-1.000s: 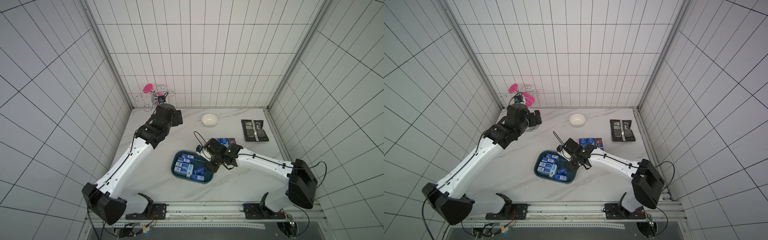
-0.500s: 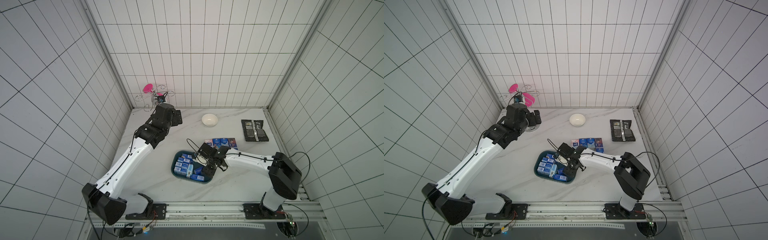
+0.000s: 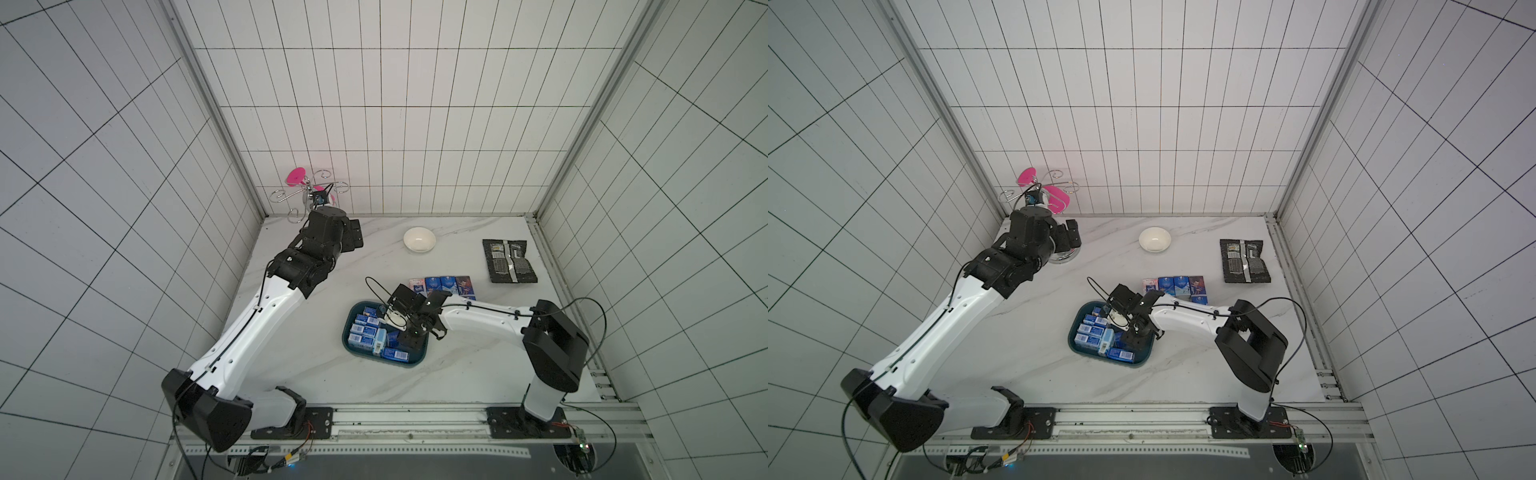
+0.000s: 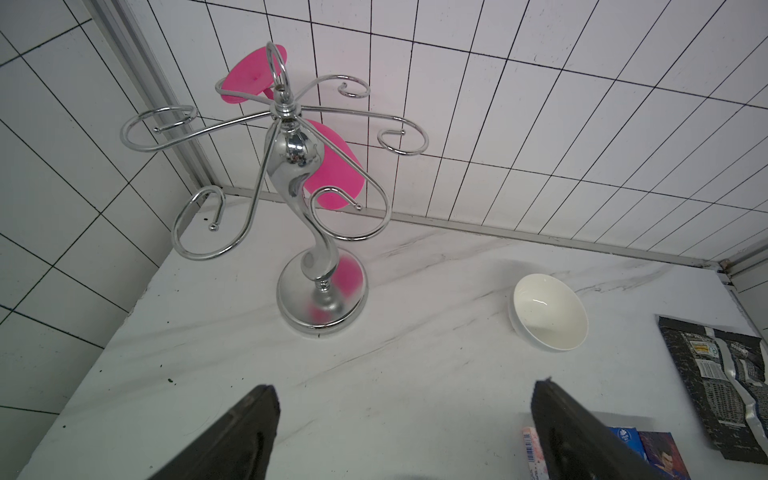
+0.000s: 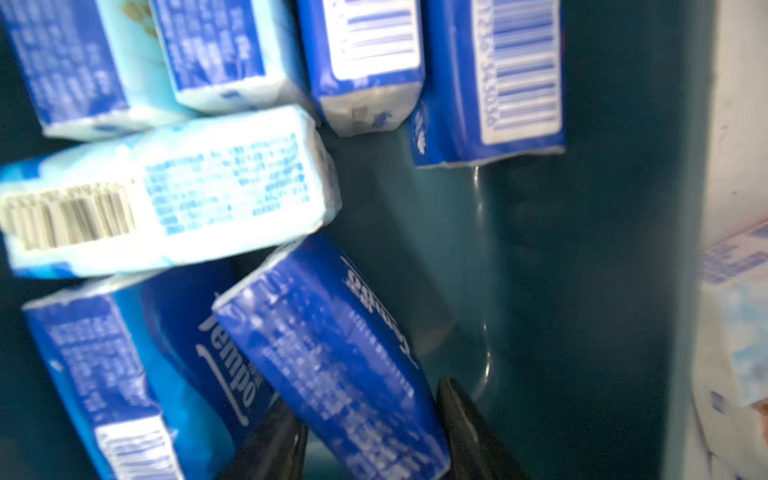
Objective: Take the pocket tissues out of the storage box
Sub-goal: Pick up the pocket tissues from the storage box.
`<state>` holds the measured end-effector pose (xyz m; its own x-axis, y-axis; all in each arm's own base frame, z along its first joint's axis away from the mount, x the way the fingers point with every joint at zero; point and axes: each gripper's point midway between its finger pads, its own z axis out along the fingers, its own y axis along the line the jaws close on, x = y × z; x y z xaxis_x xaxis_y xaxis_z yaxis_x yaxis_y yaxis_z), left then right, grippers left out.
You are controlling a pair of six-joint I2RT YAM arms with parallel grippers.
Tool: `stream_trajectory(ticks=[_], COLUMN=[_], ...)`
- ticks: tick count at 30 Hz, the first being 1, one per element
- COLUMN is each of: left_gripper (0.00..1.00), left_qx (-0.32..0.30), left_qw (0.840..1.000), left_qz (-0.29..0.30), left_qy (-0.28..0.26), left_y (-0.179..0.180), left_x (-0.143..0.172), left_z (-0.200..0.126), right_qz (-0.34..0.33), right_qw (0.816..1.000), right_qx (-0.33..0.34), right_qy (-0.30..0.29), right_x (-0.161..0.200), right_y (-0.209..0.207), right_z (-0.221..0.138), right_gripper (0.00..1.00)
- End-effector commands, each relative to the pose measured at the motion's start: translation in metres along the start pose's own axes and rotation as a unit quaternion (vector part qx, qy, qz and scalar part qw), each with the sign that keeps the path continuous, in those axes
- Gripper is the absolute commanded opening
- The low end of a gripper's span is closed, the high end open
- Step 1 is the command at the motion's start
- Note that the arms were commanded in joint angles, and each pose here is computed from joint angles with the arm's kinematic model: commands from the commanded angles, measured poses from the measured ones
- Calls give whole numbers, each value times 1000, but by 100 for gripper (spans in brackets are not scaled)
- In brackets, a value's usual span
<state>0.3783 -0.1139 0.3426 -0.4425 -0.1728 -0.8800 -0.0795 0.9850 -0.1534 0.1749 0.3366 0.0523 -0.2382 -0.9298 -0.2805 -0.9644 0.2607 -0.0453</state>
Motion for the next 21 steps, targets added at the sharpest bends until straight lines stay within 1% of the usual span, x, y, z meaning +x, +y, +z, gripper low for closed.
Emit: stream_trajectory(ticks=[1, 4, 6, 9, 13, 16, 21], left_gripper=[98, 98, 98, 98, 98, 98, 98], left_qx=[3, 4, 4, 2, 4, 8, 10], left_qw=[1000, 1000, 1000, 1000, 1000, 1000, 1000], left_qz=[-2, -2, -3, -2, -7, -11, -12], left_qy=[-15, -16, -18, -18, -19, -18, -19], left_y=[3, 3, 3, 4, 4, 3, 2], left_x=[-10, -11, -12, -12, -12, -11, -12], left_z=[-11, -11, -12, -12, -14, -13, -14], right_qz=[-12, -13, -13, -11, -5, 5, 54], right_qw=[1000, 1000, 1000, 1000, 1000, 1000, 995], right_qx=[-17, -23, -27, -26, -16, -7, -8], right_qy=[-14, -7, -5, -9, -16, -30, -78], right_x=[-11, -7, -6, -8, -10, -11, -12], right_y=[7, 10, 11, 11, 7, 4, -4], right_z=[-2, 1, 3, 1, -9, -26, -61], right_gripper=[43, 36, 29, 21, 19, 19, 18])
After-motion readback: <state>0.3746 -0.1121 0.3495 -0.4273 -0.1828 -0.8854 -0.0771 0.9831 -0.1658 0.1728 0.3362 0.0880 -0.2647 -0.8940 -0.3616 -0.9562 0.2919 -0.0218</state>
